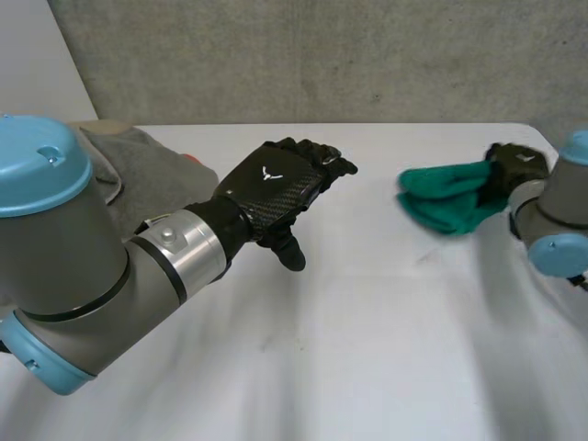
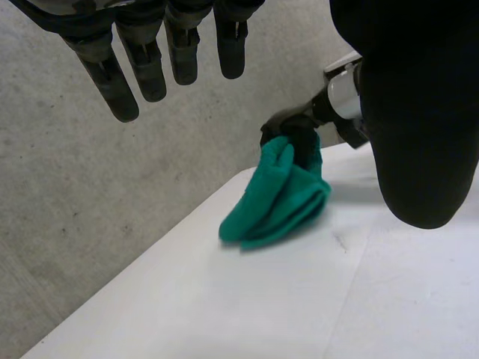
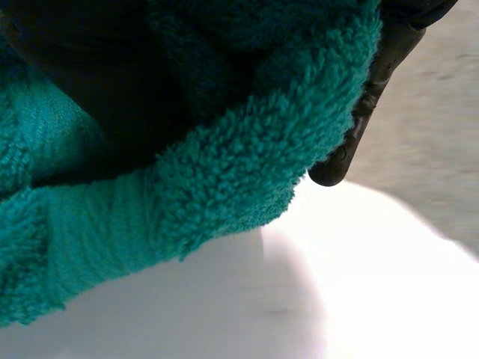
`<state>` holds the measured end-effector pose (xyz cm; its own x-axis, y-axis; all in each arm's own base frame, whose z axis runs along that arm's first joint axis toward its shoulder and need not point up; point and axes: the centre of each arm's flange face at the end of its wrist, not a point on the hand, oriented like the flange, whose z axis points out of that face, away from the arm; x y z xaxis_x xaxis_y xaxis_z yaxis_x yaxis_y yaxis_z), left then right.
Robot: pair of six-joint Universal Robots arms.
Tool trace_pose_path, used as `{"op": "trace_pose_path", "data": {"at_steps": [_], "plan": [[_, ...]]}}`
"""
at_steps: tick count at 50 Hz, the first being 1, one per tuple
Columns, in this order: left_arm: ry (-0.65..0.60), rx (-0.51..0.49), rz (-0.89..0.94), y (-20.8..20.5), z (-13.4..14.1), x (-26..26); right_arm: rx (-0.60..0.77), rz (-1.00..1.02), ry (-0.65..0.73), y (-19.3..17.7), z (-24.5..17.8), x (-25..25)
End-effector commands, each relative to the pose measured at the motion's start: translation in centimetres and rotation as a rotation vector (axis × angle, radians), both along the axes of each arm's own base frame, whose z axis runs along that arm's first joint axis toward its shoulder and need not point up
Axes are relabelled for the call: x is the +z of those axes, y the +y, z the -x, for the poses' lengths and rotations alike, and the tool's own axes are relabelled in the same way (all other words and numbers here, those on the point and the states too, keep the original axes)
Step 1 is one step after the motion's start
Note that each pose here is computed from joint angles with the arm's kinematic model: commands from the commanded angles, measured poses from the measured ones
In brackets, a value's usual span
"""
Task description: Fold the laundry.
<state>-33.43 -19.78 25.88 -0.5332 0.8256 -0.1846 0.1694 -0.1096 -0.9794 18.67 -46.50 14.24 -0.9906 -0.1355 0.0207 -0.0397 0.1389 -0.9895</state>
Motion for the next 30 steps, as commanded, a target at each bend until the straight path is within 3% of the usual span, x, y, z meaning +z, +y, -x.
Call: {"op": "trace_pose_path", "data": {"at_steps": [1,14,21,30], "plan": [[-0.001,0.002,-0.002,-0.2,0.0,-0.1,-0.129,0.106,0.081,-5.4,4.4,0.1],[-0.021,0.0,-0.026,-0.4,0.2,-1.3,-0.23,0.128,0.242,-8.6,11.4,-1.5],[-0.025,0.002,-0.033,-0.6,0.3,-1.7,-0.196,0.108,0.41,-8.3,10.7,-2.3],[-0.026,0.002,-0.034,-0.6,0.3,-1.7,-0.308,0.078,0.521,-8.2,12.1,-2.8]]}}
